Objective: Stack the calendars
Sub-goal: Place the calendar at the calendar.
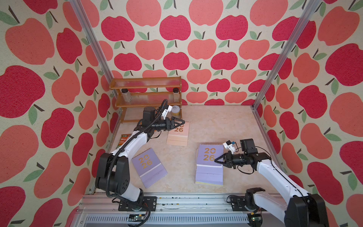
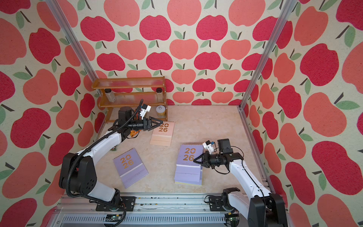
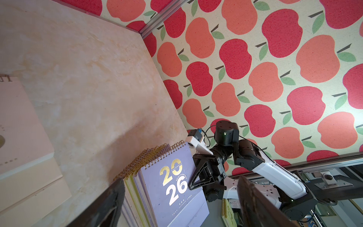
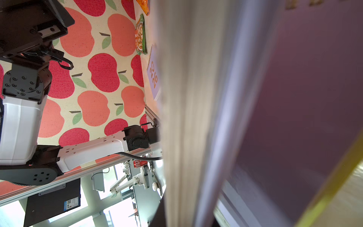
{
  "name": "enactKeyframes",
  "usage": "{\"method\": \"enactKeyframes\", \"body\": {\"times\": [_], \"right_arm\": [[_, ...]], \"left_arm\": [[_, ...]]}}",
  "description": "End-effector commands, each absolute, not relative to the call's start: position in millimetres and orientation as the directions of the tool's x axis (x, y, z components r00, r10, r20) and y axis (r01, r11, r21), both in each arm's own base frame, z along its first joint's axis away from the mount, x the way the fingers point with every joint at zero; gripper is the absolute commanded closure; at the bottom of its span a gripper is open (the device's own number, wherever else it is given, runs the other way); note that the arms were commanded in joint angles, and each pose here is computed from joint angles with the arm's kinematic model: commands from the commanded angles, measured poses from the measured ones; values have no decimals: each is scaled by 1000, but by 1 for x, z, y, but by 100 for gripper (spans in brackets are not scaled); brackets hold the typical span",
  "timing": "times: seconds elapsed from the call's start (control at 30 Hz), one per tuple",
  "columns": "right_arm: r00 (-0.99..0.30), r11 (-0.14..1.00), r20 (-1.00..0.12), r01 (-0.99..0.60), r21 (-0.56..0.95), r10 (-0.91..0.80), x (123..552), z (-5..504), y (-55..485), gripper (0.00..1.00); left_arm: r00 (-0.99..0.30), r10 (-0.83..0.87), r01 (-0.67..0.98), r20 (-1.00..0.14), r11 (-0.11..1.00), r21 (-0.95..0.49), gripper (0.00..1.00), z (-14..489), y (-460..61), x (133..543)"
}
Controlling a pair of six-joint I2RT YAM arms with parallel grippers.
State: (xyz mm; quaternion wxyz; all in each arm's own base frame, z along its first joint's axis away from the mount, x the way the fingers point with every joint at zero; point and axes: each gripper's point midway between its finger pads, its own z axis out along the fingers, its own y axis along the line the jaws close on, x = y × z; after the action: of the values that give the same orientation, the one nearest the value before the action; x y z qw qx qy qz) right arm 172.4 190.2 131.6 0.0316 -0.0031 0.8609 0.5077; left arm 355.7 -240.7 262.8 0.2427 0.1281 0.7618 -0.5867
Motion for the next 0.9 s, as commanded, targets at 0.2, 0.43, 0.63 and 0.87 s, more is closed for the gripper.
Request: {"method": "enactKeyframes", "body": {"times": [0.2, 0.43, 0.63, 0.87], "right_arm": [[-998, 553, -60, -38, 832, 21, 172, 124, 182, 74], [-998, 581, -57, -32, 813, 24, 173, 120, 179, 55], [-996, 624, -78, -40, 780, 34, 174, 120, 172, 45], [-992, 739, -107, -18, 674, 73, 181, 118, 153, 39]], "left_arm": [[-842, -93, 494, -531, 265, -828, 12, 266, -244, 366], [-845, -92, 490, -527, 265, -831, 12, 264, -245, 367], [-846, -91, 488, -526, 266, -831, 12, 262, -245, 367], [-850, -89, 481, -519, 268, -835, 12, 259, -245, 366]]}}
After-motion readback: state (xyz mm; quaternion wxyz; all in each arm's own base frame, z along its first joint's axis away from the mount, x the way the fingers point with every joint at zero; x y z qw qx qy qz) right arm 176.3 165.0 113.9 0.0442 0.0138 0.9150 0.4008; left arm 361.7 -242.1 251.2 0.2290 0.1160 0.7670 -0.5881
